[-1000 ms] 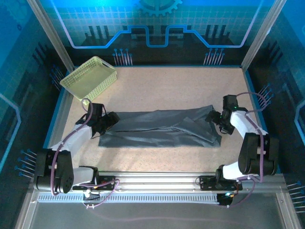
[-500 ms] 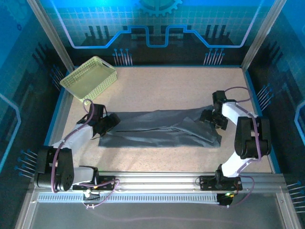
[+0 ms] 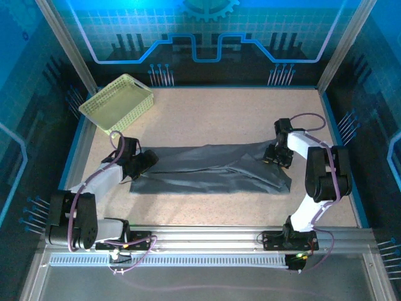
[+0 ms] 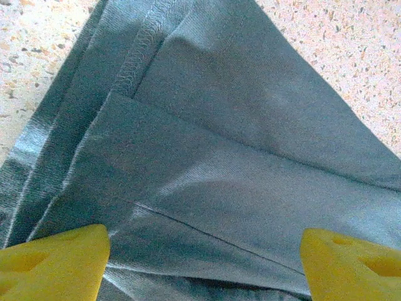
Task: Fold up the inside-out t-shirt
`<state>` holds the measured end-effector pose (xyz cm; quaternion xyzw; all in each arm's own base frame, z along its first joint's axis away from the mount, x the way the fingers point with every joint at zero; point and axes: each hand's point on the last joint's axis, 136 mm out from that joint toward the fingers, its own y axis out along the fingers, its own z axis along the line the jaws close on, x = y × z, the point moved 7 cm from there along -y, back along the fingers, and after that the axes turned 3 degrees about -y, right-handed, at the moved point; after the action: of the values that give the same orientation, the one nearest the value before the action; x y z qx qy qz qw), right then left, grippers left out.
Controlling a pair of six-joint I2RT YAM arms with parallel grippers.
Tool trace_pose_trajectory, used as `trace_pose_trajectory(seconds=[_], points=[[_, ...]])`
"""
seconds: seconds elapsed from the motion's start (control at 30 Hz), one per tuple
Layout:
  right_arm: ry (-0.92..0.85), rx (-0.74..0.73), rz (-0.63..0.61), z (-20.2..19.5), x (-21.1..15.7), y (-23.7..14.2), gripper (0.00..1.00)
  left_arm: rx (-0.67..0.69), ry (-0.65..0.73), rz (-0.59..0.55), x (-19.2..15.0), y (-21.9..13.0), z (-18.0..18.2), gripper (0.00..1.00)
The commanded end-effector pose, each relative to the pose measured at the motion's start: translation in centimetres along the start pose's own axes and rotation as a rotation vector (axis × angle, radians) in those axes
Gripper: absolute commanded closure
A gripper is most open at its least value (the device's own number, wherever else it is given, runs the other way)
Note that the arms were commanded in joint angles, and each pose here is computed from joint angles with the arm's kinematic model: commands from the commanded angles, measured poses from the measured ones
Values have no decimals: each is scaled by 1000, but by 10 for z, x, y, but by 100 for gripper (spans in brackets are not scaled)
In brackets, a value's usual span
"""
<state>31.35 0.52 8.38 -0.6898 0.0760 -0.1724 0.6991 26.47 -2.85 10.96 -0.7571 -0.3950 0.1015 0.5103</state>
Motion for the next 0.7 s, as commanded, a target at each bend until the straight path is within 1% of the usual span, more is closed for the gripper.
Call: trace_pose_trajectory(seconds=[0.0,0.2,0.33,0.4,0.6,0.67], points=[[-16,15,84,7,-16,16,43,18,23,14,-5,6,6,20],[-23,-6,74,6,-19,13,66,96,9,28,-7,14,18,19],[-5,-25,52,-2,-18,9,81,101,-5,34,-10,17,22,19],[7,-34,40,-6,-17,6,87,106,-7,39,-11,18,23,19],[58,-63,-8,-22,-14,-9,100,114,-14,65,-18,21,24,19],[85,-66,-27,-29,-12,-15,100,118,-4,71,-23,22,22,18]])
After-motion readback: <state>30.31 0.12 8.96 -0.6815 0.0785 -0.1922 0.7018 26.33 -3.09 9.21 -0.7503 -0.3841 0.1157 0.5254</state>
